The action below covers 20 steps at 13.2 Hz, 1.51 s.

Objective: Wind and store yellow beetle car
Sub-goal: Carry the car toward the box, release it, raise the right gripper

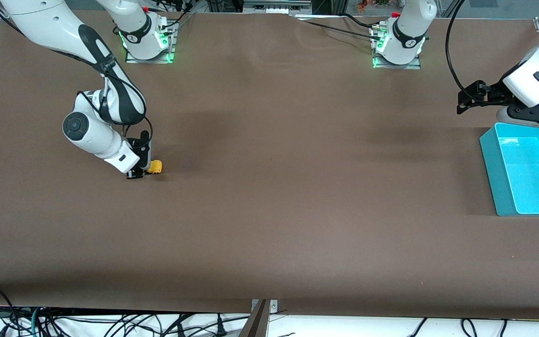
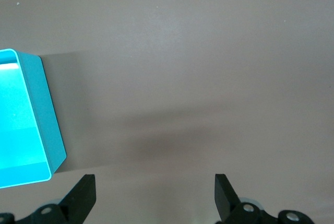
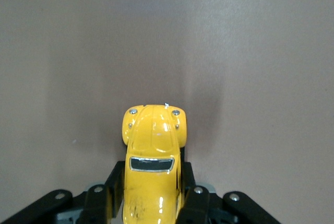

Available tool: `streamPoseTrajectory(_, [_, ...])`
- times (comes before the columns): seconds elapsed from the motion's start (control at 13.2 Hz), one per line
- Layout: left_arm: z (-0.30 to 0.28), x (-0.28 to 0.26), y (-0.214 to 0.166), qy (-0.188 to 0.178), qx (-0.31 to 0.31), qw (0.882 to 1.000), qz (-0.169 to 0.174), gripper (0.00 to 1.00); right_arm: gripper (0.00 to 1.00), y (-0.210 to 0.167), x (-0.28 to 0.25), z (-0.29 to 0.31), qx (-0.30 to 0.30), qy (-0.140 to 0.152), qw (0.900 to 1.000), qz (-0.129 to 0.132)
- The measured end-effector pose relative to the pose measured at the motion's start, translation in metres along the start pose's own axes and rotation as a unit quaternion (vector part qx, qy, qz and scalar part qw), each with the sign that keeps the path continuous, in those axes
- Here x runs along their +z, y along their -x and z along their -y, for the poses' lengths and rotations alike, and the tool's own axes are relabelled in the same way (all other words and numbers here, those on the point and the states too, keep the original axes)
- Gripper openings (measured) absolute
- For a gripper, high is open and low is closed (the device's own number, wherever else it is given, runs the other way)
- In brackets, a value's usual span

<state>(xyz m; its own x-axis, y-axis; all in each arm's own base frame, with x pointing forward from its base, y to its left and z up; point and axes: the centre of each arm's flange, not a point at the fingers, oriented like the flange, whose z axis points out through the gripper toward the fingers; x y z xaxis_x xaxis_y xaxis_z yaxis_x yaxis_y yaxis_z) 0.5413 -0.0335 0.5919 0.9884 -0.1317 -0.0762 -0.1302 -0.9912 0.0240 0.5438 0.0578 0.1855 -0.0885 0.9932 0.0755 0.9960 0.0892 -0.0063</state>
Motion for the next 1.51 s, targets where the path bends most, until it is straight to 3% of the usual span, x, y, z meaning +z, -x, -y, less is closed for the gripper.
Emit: streamPoseTrajectory(1.51, [0.000,0.000,0.000,0.000,0.000,1.000,0.000,1.00,0.47,0.145,-0.011,0.019,-0.037,0.005,0.999,0.009])
